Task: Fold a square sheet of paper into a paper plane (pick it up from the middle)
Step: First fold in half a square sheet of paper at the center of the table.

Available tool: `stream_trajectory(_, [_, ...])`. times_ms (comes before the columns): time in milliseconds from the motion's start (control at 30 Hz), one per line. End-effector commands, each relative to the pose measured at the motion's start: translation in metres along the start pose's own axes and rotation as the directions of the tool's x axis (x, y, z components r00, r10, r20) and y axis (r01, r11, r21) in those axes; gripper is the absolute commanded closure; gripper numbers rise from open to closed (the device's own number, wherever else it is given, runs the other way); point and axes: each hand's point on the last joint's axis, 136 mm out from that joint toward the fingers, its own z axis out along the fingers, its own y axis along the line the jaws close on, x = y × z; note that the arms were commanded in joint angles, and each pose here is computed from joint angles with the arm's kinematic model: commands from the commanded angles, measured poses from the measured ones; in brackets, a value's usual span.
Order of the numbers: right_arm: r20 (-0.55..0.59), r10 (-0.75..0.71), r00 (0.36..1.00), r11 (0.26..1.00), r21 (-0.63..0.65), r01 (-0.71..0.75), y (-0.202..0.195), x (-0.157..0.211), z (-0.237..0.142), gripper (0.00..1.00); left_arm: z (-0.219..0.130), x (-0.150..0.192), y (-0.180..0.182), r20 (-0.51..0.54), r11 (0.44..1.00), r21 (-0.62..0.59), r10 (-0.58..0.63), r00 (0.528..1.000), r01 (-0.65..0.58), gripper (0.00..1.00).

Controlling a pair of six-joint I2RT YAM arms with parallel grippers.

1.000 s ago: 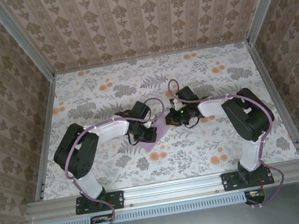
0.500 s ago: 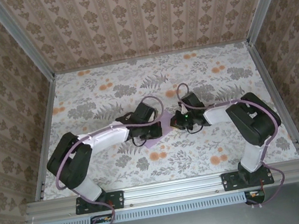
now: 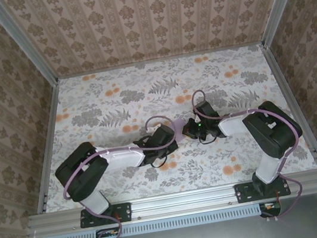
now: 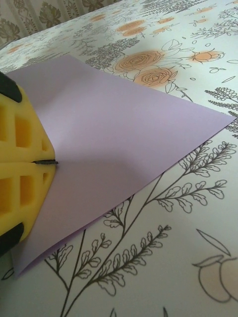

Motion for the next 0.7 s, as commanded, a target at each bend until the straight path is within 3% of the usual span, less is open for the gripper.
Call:
stream_trajectory(0, [-0.017,0.049,0.999,0.993,0.108,-0.047,-0.035,0.011,0.006,1.00,0.000,-0.015,-0.004,0.099,0.997,0.028,-0.070,0.993,0.067,1.00])
stream_trajectory(667, [-0.005,0.083,0.997,0.981,0.179,-0.080,-0.059,0.012,0.006,1.00,0.001,0.002,0.056,0.173,0.981,-0.110,-0.137,0.975,0.157,1.00])
